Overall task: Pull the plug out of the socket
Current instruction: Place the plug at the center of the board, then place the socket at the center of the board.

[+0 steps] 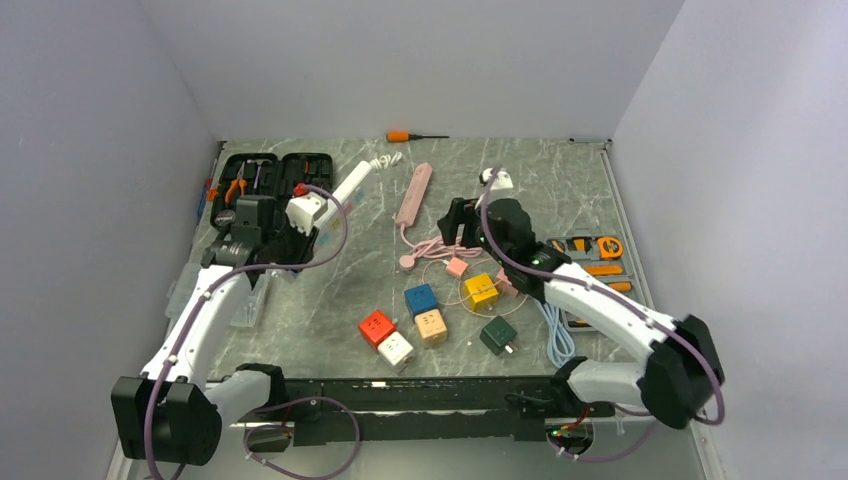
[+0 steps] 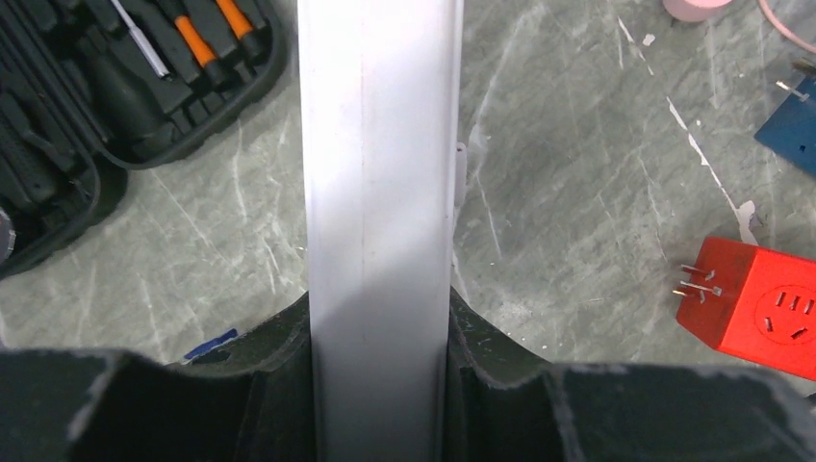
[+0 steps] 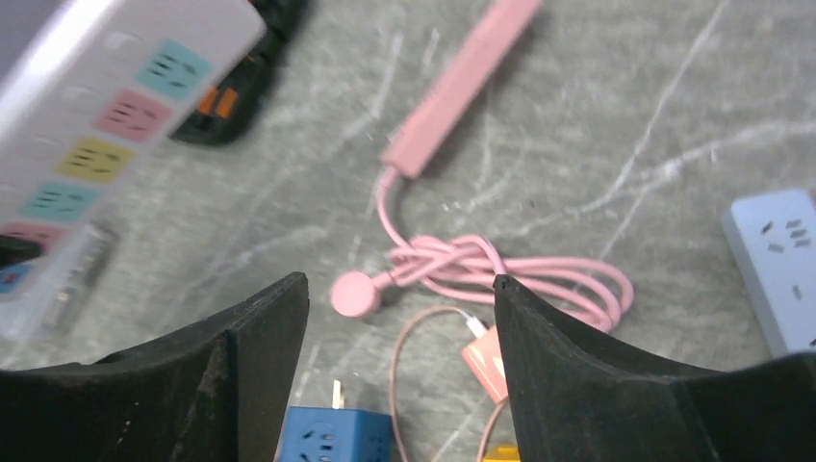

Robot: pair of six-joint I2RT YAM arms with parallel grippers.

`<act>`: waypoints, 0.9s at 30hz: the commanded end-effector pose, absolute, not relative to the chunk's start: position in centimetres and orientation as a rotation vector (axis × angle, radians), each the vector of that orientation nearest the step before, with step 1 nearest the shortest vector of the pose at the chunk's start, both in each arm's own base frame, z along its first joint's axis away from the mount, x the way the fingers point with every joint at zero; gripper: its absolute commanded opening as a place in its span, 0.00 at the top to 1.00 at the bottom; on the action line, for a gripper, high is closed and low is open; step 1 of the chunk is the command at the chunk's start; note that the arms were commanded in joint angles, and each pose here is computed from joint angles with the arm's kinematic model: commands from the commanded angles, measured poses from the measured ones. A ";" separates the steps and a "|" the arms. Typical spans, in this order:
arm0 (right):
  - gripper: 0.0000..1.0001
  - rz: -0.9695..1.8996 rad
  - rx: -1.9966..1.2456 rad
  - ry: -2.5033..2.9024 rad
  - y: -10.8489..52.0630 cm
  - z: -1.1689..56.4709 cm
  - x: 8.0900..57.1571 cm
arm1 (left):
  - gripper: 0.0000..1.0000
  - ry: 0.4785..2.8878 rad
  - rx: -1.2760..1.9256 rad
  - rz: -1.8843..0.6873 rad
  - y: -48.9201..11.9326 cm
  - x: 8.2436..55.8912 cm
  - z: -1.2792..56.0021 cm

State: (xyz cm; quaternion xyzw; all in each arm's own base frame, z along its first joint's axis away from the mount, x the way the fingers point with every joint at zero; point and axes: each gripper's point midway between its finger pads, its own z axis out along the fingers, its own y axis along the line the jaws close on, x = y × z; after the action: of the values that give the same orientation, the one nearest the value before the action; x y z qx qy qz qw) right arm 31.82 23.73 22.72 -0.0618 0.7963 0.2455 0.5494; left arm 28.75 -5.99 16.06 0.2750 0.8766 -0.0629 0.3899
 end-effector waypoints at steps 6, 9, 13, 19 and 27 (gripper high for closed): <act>0.33 0.579 -0.179 2.097 26.9 14.6 33.7 | 1.00 2.289 0.670 -0.044 -4.4 30.7 12.5; 0.34 0.485 -0.234 2.086 28.4 13.7 33.7 | 1.00 2.332 0.701 -0.075 -4.8 30.8 11.1; 0.35 0.388 -0.284 2.112 30.7 12.2 33.9 | 1.00 2.360 0.779 -0.106 -6.0 30.9 9.2; 0.40 0.336 -0.191 2.223 30.0 8.2 35.3 | 1.00 2.389 0.895 -0.118 -7.7 29.8 6.3; 0.54 0.270 0.187 2.392 22.2 3.4 36.2 | 0.59 2.452 0.958 -0.180 -8.2 28.8 4.0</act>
State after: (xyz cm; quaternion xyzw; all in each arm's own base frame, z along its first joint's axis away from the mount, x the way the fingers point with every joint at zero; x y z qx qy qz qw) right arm 36.14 25.91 4.79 -0.0126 0.9153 0.1277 0.3819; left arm 28.78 -7.37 3.97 0.3264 0.9126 -0.0499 0.2411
